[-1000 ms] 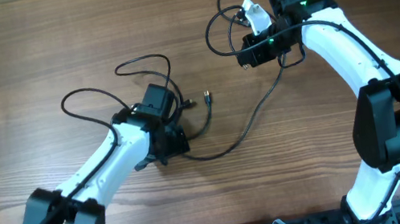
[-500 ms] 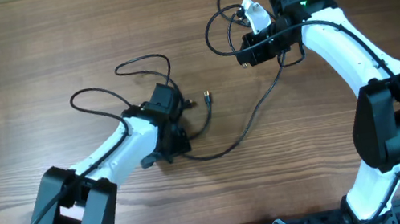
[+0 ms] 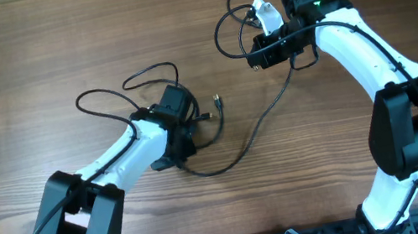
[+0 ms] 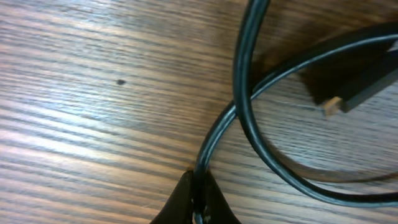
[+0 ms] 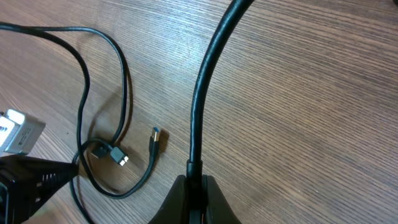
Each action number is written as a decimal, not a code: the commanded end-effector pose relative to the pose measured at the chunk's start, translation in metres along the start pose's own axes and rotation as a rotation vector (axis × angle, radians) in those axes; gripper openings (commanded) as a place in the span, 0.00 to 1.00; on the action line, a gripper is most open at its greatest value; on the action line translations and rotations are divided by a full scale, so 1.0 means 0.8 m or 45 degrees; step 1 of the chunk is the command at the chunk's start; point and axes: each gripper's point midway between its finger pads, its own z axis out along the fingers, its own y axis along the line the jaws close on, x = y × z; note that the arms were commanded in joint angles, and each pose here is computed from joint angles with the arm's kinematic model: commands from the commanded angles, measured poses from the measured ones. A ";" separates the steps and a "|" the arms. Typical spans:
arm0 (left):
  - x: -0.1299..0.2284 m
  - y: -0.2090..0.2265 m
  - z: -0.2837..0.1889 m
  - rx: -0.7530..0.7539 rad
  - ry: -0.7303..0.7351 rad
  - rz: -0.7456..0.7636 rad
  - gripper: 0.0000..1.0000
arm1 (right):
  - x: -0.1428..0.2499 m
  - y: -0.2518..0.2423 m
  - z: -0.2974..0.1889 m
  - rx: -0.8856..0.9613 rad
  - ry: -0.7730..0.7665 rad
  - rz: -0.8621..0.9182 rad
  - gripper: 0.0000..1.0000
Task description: Untangle cables
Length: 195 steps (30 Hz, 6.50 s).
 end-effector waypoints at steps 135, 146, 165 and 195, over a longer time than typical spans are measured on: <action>-0.222 -0.348 0.010 1.072 -0.902 -0.752 0.04 | 0.196 -0.669 -0.269 0.858 -1.558 1.936 0.04; -0.212 -0.340 0.031 0.970 -0.864 -0.730 0.04 | 0.199 -0.674 -0.282 0.907 -1.606 1.926 0.04; -0.201 -0.369 -0.004 1.066 -0.803 -0.522 0.18 | 0.174 -0.668 -0.310 0.549 -1.691 1.747 1.00; -0.193 -0.228 -0.231 0.631 -1.011 -0.213 1.00 | 0.005 -0.482 -0.406 0.273 -1.559 0.946 1.00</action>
